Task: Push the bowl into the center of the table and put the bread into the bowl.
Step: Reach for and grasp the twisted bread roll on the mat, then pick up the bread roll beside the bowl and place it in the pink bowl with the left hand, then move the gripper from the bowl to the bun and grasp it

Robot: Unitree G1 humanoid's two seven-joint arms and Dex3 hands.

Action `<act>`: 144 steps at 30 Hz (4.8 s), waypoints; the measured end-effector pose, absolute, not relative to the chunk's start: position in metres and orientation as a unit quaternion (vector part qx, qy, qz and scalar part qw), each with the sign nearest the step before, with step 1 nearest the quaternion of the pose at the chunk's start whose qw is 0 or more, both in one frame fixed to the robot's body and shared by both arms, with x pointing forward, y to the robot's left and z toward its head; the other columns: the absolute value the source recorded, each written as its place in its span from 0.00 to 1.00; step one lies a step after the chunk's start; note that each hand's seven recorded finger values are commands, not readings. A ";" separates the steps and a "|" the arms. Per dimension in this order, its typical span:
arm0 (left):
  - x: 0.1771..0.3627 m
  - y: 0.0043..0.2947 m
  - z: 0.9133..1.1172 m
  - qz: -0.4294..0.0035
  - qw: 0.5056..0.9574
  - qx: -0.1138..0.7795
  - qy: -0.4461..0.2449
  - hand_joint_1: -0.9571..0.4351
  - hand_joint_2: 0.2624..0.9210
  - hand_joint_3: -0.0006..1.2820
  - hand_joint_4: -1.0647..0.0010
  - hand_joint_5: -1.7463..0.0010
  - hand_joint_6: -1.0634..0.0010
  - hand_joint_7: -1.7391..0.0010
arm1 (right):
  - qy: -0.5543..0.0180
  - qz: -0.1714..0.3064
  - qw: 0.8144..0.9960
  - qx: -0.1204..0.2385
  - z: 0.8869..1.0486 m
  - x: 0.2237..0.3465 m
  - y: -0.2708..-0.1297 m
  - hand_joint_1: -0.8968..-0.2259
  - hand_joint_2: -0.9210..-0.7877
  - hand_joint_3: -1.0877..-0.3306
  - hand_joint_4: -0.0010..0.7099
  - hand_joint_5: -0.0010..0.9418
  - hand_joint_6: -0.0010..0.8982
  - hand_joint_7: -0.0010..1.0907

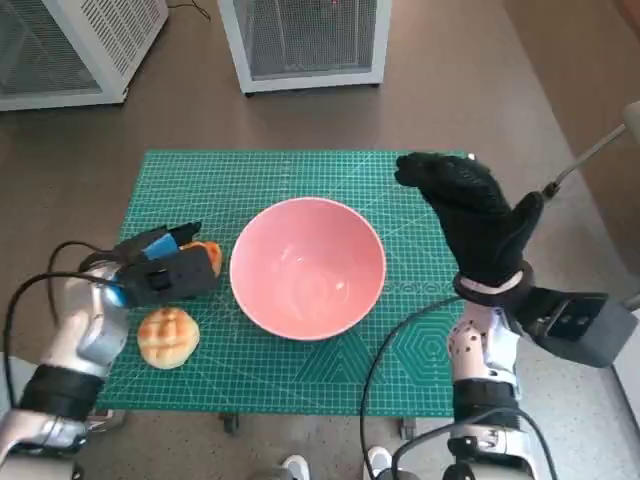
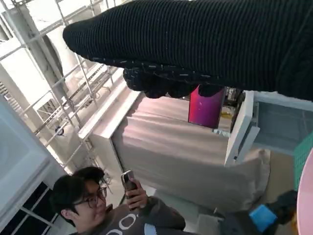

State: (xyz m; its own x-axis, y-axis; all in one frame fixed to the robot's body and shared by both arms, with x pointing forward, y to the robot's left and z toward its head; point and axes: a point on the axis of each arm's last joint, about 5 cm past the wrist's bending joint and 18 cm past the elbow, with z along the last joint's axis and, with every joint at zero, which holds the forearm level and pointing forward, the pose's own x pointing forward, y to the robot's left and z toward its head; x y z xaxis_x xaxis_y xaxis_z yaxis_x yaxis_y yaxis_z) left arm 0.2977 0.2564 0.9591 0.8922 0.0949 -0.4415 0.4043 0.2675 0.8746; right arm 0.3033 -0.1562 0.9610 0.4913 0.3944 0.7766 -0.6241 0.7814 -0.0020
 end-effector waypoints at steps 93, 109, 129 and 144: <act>0.250 0.184 1.038 -0.237 0.820 0.485 -0.192 0.59 0.83 0.00 0.82 1.00 0.73 0.98 | -0.400 0.296 0.856 0.143 0.957 0.295 -0.157 0.55 0.00 0.77 0.40 0.00 0.48 0.01; 0.209 0.224 1.062 -0.186 0.832 0.491 -0.177 0.55 0.81 0.00 0.87 1.00 0.77 0.99 | -0.394 0.295 0.859 0.143 0.954 0.294 -0.158 0.56 0.00 0.77 0.42 0.01 0.49 0.01; 0.139 0.272 1.066 -0.094 0.848 0.507 -0.120 0.55 0.77 0.00 0.85 1.00 0.74 0.98 | -0.391 0.298 0.859 0.144 0.951 0.293 -0.155 0.56 0.00 0.78 0.43 0.01 0.50 0.01; 0.124 0.264 1.053 -0.108 0.835 0.539 -0.017 0.58 0.72 0.00 0.80 0.99 0.70 0.98 | -0.385 0.301 0.860 0.147 0.951 0.293 -0.156 0.55 0.00 0.79 0.43 0.00 0.50 0.01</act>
